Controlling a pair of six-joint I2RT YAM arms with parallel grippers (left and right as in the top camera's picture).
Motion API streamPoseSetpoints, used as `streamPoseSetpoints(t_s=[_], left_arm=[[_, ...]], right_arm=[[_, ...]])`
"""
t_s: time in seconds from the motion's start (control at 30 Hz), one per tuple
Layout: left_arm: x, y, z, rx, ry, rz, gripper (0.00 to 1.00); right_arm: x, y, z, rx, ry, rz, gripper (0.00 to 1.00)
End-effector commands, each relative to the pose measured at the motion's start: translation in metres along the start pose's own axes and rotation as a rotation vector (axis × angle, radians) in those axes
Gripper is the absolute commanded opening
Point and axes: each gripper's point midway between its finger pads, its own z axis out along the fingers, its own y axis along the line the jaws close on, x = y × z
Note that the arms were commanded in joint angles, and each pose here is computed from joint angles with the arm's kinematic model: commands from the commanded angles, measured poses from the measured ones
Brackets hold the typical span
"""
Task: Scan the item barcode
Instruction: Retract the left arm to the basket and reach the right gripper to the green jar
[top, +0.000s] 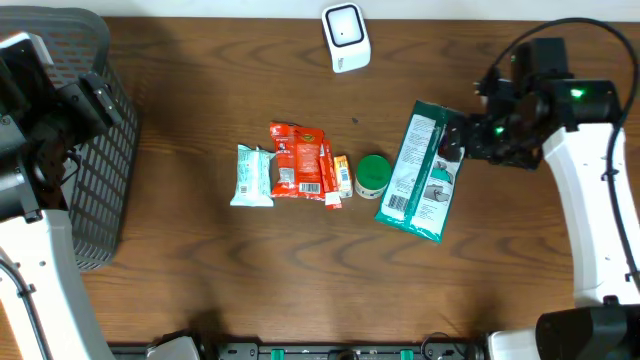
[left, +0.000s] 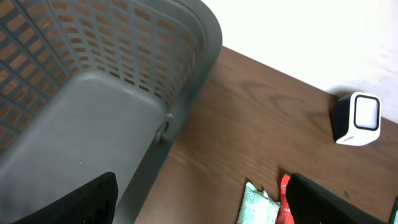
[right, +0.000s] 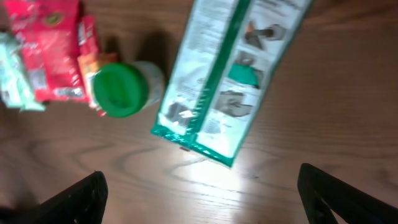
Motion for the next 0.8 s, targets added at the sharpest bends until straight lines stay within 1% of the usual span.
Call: streamPoseSetpoints(t_s=[0.0, 0.07, 0.13, 0.3, 0.37, 0.47, 0.5, 0.57, 0.6, 0.77], left_arm=[[-0.003, -0.001, -0.001, 0.007, -0.005, 0.013, 0.86], [-0.003, -0.001, -0.001, 0.007, -0.005, 0.013, 0.86], [-0.003, -0.001, -0.001, 0.007, -0.005, 0.013, 0.86], [-0.003, -0.001, -0.001, 0.007, -0.005, 0.013, 0.87], [-0.003, -0.001, -0.001, 0.007, -0.005, 0.013, 0.87], [-0.003, -0.001, -0.001, 0.007, -0.005, 0.013, 0.87], [-0.003, -0.001, -0.001, 0.007, -0.005, 0.013, 0.87], [-0.003, -0.001, -0.001, 0.007, -0.005, 0.013, 0.87], [-0.003, -0.001, -0.001, 0.007, -0.005, 0.013, 0.87], [-0.003, -0.001, -0.001, 0.007, -0.005, 0.013, 0.87]], right_arm=[[0.005, 0.028, 0.005, -0.033, 0.014, -0.068, 0.91], [0.005, 0.041, 0.009, -0.044, 0.014, -0.066, 0.88], [0.004, 0.054, 0.015, -0.050, 0.011, -0.054, 0.86], [0.000, 0.070, 0.038, 0.023, 0.010, -0.017, 0.85], [-0.001, 0.079, 0.050, 0.023, 0.017, -0.031, 0.80], [-0.003, 0.092, 0.069, 0.019, 0.032, -0.028, 0.82], [-0.004, 0.094, 0.075, 0.020, 0.039, -0.026, 0.85], [-0.002, 0.097, 0.086, 0.026, 0.060, -0.019, 0.96], [-0.002, 0.098, 0.092, 0.031, 0.071, -0.006, 0.99], [0.002, 0.093, 0.118, 0.064, 0.127, 0.104, 0.99]])
